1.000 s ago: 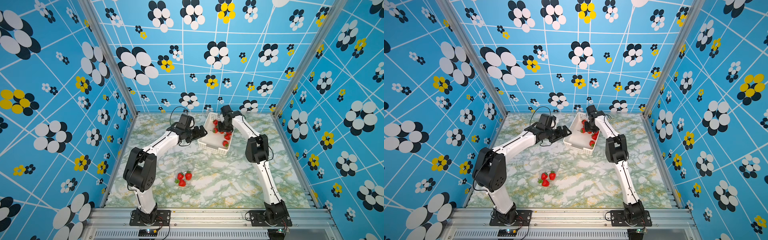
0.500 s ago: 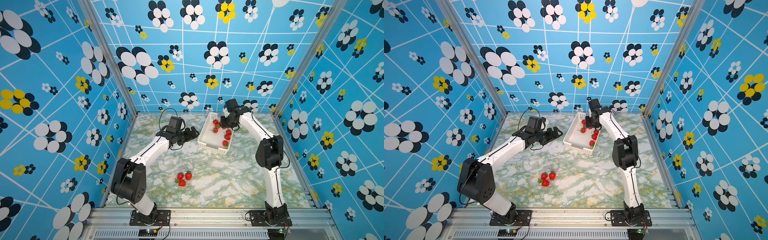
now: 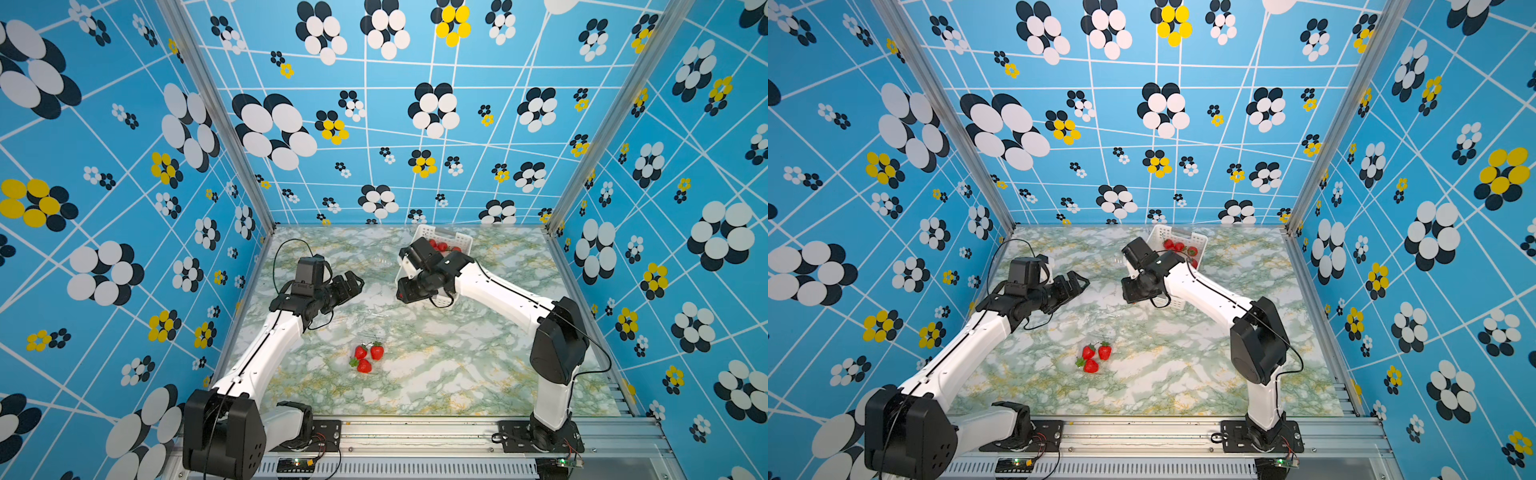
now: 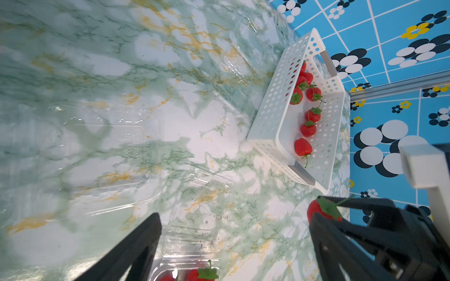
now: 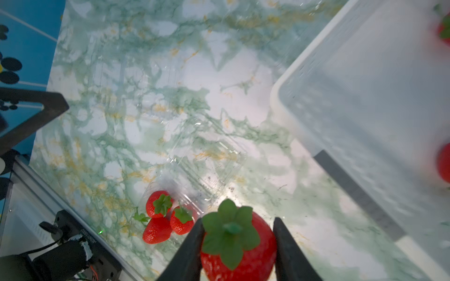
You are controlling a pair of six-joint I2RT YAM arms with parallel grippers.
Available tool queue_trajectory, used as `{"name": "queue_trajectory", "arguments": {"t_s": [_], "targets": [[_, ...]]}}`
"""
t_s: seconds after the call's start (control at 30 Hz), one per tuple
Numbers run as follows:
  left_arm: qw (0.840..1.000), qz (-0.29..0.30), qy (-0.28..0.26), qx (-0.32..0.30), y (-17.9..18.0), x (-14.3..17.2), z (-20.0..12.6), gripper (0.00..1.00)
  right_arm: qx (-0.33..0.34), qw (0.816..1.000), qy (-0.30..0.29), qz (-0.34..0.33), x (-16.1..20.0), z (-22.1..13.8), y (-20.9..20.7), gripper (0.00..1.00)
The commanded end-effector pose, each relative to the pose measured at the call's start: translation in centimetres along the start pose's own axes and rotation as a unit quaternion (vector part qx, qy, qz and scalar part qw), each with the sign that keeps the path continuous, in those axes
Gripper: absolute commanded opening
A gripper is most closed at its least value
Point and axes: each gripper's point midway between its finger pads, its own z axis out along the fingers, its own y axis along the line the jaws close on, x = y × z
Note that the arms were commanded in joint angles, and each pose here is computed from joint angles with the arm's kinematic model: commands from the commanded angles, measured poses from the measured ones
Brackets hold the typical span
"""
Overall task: Pack strawberries into containers
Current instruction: Place the strawberry in the packing box.
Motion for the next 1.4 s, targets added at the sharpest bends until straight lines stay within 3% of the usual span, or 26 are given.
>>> {"name": "queue_trajectory", "arguments": {"t_s": [0.0,0.3,0.53,1.07,1.37], "targets": [[1.0,-0.004,0.021,-0.016,1.9,1.7,0.0,0.97,-0.006,1.0,0.012,0.005,1.9,1.4,2.3,0.24],[1.0,-0.011,0.014,-0.025,3.6,2.9,-0.2,0.97,-0.012,0.999,0.029,-0.043,5.4,2.7,7.1,0.24],[1.0,-0.011,0.015,-0.024,4.0,3.7,-0.6,0.96,-0.007,0.997,0.053,-0.062,8.6,4.1,8.3,0.25],[0.999,-0.032,0.022,-0.029,5.6,5.6,-0.5,0.97,-0.01,0.994,0.084,-0.069,11.3,6.9,10.6,0.25],[0.999,-0.035,0.023,-0.028,5.7,5.8,-0.5,0.97,-0.01,0.993,0.092,-0.07,11.6,7.5,10.7,0.34]]}}
